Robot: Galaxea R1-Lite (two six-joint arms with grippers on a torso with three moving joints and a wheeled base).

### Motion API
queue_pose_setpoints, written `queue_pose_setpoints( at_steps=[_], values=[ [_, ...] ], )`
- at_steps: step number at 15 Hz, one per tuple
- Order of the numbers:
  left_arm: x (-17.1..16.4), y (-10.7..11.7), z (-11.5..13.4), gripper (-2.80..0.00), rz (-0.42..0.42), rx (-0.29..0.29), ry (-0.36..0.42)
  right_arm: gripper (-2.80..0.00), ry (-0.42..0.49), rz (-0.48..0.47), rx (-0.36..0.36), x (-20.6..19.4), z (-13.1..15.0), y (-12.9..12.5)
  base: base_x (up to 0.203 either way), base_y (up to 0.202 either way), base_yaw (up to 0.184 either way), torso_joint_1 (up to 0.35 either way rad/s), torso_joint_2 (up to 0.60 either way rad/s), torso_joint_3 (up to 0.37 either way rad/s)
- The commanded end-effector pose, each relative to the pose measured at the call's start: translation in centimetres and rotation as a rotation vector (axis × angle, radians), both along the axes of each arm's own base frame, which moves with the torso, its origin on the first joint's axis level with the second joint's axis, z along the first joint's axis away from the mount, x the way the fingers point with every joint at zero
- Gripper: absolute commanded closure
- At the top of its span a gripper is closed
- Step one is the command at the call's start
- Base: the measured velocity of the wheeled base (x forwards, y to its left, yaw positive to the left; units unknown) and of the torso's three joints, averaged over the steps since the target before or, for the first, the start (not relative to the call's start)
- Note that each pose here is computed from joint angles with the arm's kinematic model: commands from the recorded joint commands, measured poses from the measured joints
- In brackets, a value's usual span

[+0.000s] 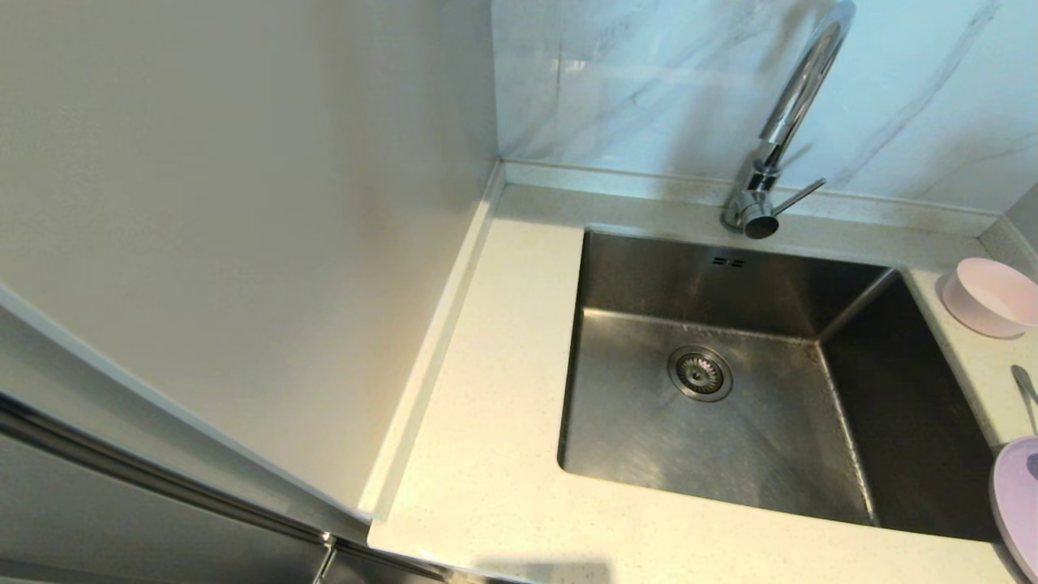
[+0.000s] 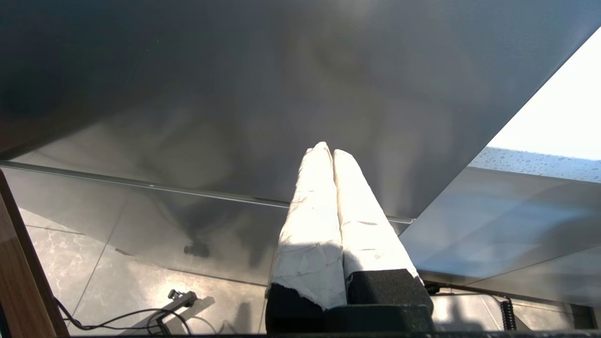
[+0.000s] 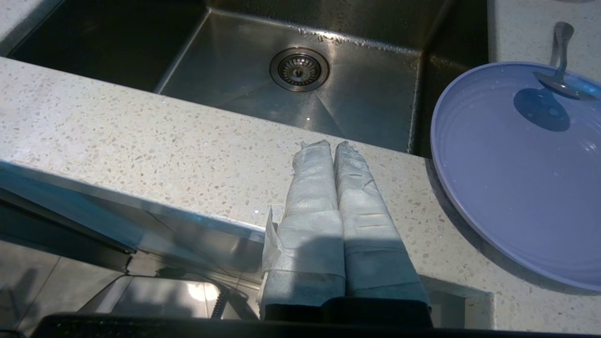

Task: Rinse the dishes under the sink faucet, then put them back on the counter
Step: Turn on the faucet

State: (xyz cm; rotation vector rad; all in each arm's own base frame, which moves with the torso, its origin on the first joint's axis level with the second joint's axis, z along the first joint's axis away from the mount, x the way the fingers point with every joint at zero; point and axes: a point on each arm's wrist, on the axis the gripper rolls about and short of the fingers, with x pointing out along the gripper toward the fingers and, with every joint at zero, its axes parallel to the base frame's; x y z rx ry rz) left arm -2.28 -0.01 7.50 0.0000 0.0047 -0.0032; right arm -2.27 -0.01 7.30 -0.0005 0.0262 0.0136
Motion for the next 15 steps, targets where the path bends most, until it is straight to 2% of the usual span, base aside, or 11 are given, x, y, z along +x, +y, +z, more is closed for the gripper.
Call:
queue_pose_setpoints(
  at_steps=[1, 15],
  values=[
    [0.0, 0.0, 0.0, 0.0, 0.0, 0.0, 0.0, 0.0, 0.011, 0.0, 0.0, 0.08, -0.25, 0.0, 0.0, 0.0, 0.0, 0.0, 0.0, 0.0],
    [0.0, 0.0, 0.0, 0.0, 0.0, 0.0, 0.0, 0.0, 0.011, 0.0, -0.001, 0.08, -0.25, 0.0, 0.0, 0.0, 0.0, 0.0, 0.0, 0.0]
  ],
)
